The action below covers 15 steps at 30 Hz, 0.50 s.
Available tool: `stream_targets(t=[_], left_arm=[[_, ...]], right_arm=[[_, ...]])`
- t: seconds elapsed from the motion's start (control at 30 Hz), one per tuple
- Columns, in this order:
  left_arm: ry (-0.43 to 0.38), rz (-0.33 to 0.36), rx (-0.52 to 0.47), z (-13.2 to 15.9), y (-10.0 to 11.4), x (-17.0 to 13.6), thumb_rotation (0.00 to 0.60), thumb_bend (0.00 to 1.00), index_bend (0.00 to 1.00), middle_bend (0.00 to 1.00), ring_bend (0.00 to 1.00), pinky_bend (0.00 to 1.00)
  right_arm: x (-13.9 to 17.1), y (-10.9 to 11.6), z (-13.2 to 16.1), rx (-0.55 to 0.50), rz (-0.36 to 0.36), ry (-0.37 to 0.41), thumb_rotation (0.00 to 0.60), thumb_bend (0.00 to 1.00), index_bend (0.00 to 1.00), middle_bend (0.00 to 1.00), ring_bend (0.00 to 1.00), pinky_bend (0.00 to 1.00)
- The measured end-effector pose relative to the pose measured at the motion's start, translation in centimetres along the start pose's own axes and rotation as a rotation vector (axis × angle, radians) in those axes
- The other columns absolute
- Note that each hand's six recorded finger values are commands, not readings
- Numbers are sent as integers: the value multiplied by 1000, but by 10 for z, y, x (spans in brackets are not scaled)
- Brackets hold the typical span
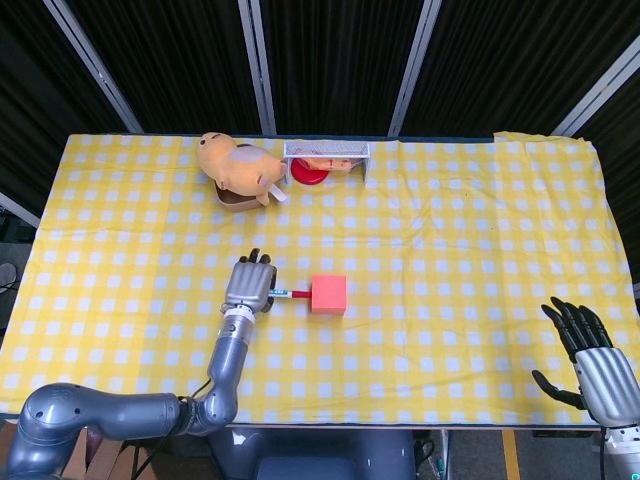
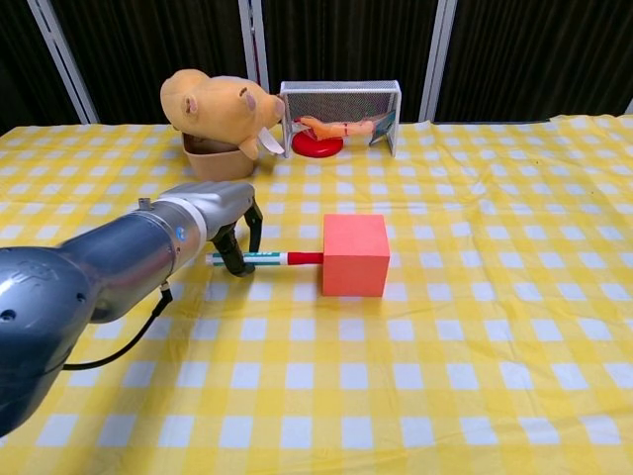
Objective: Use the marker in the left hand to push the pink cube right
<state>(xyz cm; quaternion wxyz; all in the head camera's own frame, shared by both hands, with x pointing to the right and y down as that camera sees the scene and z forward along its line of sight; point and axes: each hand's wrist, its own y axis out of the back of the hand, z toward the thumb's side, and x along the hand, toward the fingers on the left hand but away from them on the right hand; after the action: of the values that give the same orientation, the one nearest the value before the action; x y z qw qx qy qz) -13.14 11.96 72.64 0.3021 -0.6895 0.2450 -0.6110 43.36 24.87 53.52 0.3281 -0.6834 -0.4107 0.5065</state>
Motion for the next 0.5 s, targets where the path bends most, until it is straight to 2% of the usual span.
stream_targets(t=[0.5], left_arm=[[-53,15,-2,50,13,5,600,491,619,191,79,203]], right_arm=[[0,2,-1,-12,-6,-1,600,320,0,0,0,0]])
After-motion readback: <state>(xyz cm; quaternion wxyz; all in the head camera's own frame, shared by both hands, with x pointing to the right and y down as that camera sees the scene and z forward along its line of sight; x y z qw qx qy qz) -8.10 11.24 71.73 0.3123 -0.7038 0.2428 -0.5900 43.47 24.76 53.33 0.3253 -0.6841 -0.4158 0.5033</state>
